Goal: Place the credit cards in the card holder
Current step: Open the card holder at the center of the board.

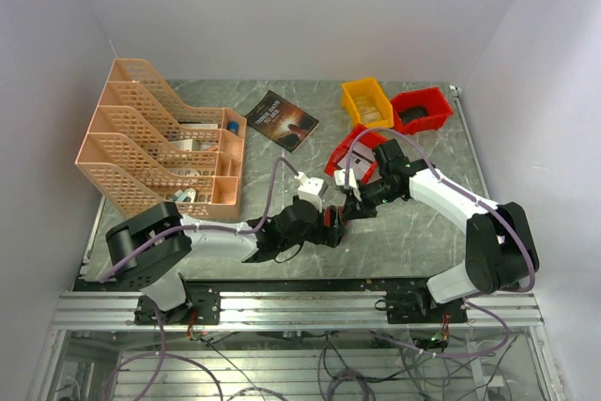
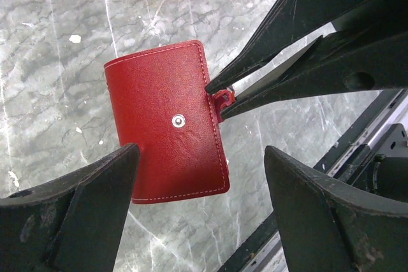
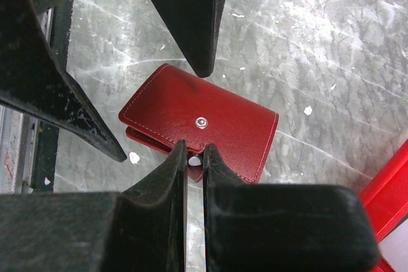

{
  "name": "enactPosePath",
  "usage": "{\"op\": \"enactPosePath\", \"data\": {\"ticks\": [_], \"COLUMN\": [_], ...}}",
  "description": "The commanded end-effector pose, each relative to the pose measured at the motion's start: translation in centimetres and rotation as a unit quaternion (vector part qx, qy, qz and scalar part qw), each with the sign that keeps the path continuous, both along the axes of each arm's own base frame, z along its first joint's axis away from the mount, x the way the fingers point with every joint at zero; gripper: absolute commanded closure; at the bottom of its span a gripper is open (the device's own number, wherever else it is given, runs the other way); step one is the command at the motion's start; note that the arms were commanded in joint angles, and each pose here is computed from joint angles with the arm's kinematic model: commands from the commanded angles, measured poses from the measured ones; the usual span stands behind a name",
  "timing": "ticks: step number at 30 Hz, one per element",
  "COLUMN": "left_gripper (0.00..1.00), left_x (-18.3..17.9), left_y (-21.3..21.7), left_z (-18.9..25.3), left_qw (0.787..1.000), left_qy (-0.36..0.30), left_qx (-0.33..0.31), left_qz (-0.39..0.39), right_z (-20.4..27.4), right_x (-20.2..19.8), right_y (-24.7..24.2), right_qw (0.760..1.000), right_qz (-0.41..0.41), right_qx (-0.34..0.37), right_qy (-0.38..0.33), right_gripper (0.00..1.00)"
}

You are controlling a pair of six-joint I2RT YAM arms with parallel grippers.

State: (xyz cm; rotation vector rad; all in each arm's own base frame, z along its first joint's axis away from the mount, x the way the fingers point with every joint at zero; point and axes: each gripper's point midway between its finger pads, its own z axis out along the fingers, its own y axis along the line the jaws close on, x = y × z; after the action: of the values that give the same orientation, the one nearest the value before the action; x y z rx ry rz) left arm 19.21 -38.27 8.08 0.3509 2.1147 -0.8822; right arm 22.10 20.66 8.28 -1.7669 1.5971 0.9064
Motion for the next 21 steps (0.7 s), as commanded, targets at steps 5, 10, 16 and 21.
{"op": "enactPosePath", "data": {"ticks": [5,10,16,21], "left_gripper": [0.11,0.17,0.36,0.45], "left_x": [0.7,0.8,0.9,0.9], "left_y": [-0.3,-0.2,0.5,1.2], "left_z": [-1.4,-2.0,-2.1,-1.3], "left_qw": [0.997,0.996,0.996,0.996], "left_qy": [-0.018,-0.015,-0.011,-0.014], "left_qx": [0.071,0.082,0.089,0.074], "left_qz": [0.004,0.009,0.023,0.037], "right_z": [1.6,1.6,1.6,1.6], "right_x": [1.0,1.0,1.1,1.2], "right_y": [0.5,0.4,0.4,0.2], "right_qw": [0.999,1.0,0.999,0.999], "right_qz": [-0.006,-0.008,-0.009,-0.012], "right_qx": [0.021,0.02,0.02,0.019], "right_qy": [-0.024,-0.023,-0.024,-0.024], "right_gripper": [1.0,1.0,1.0,1.0]}}
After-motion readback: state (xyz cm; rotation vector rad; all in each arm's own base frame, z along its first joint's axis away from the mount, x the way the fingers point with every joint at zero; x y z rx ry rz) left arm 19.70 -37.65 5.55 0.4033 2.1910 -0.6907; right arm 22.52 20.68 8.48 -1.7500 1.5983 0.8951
